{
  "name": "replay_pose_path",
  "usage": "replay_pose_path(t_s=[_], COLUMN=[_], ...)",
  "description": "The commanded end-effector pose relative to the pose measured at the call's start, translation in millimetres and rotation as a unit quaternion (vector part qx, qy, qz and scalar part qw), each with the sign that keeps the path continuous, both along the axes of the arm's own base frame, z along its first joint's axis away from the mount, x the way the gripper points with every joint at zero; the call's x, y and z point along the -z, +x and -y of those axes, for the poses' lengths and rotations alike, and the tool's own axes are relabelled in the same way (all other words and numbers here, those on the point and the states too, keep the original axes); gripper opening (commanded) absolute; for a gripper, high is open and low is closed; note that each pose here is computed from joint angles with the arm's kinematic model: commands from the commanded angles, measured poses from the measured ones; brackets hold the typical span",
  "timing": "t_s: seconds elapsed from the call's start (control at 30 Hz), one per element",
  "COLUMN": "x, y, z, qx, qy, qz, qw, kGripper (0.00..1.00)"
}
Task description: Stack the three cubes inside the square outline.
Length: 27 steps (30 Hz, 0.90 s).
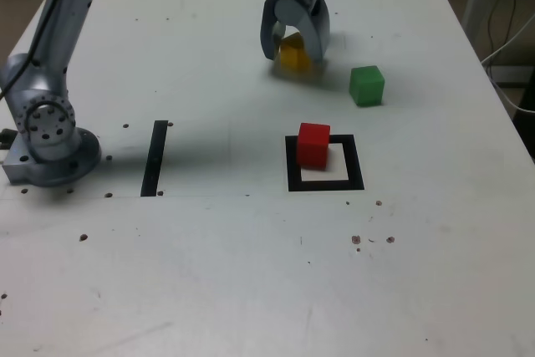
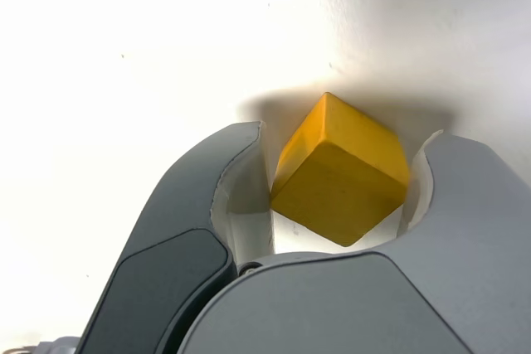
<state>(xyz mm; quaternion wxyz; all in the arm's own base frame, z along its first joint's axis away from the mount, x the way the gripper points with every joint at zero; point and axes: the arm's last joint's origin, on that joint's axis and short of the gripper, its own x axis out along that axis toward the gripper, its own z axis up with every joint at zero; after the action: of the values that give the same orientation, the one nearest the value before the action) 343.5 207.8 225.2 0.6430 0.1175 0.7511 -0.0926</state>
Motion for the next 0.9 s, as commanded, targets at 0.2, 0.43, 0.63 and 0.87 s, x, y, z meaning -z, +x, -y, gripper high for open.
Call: replay_pose_path(t_s=[0.2,0.43,0.63,0.87], x=[-51,-84,-109,-124], y=[-11,-18,-23,-27], z=[17,51,105,164], qx=[0.007,0.011,-0.017,-0.052], qy=[0.001,0.004,0.009,0.011], qz=[0.049,0.059,0.059,0.065], qw=[0.9988,0.9982,0.9981,0.9965], kGripper=[0.37,0.37,0.37,0.37])
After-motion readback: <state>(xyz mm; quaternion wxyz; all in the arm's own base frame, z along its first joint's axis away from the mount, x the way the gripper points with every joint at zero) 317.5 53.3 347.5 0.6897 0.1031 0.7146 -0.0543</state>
